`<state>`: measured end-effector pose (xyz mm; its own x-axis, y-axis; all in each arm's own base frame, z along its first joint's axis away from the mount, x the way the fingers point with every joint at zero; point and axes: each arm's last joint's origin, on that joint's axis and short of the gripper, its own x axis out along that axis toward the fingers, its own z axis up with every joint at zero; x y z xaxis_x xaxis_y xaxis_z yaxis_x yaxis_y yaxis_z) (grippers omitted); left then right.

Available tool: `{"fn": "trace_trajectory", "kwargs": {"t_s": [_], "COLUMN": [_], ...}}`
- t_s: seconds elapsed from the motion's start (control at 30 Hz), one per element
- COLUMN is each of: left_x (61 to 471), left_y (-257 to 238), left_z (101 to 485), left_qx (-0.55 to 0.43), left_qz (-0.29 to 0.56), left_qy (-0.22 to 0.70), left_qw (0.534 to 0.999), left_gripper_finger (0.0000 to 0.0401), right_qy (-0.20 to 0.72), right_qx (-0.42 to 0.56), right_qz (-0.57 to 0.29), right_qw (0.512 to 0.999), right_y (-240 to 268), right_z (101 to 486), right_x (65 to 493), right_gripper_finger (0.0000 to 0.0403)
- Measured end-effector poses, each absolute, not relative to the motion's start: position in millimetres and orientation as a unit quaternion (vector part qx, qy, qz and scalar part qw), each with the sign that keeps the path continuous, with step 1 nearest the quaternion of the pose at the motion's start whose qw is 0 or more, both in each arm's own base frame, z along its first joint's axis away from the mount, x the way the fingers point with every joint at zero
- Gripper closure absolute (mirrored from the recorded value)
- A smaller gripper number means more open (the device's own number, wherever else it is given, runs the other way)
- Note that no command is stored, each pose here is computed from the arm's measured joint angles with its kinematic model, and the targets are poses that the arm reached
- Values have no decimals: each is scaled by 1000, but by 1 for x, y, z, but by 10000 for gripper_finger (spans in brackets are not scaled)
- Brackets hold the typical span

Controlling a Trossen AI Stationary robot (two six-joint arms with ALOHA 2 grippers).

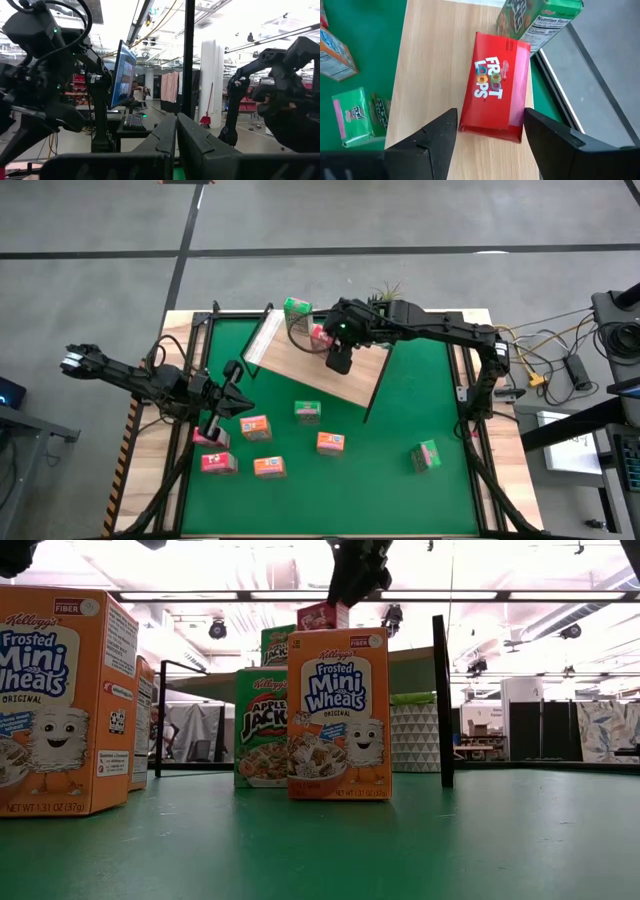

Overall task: Stack cereal on shelf
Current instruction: Put the bottom right red cereal box on the shelf

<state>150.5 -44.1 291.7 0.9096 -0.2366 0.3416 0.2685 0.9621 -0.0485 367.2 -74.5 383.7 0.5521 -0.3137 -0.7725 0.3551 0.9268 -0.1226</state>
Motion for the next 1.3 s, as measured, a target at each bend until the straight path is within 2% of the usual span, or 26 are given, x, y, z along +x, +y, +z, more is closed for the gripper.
{"fn": "trace_trajectory", "kwargs": {"t_s": [0.17,0.33,0.5,0.7,0.8,0.9,1.17,1.3], "left_x": [150,150,150,150,150,150,148,144], "left_y": [-44,-44,-44,-44,-44,-44,-43,-42], "left_z": [292,292,292,292,292,292,293,297], "left_qx": [-47,-47,-46,-45,-45,-45,-33,-32], "left_qz": [-129,-129,-129,-129,-129,-129,-127,-126], "left_qy": [-169,-169,-169,-170,-170,-170,-177,-189], "left_qw": [976,976,976,976,976,976,975,973], "left_gripper_finger": [401,401,401,401,401,401,401,401], "right_qy": [424,379,339,317,320,341,385,390], "right_qx": [24,27,1,-28,-26,-19,-16,-25], "right_qz": [-191,-191,-168,-149,-143,-136,-135,-147], "right_qw": [885,905,925,936,936,930,913,908], "right_y": [-74,-71,-57,-48,-48,-47,-46,-46], "right_z": [389,415,433,437,435,430,418,412], "right_x": [366,363,365,369,370,368,360,346], "right_gripper_finger": [186,200,234,289,298,282,189,167]}}
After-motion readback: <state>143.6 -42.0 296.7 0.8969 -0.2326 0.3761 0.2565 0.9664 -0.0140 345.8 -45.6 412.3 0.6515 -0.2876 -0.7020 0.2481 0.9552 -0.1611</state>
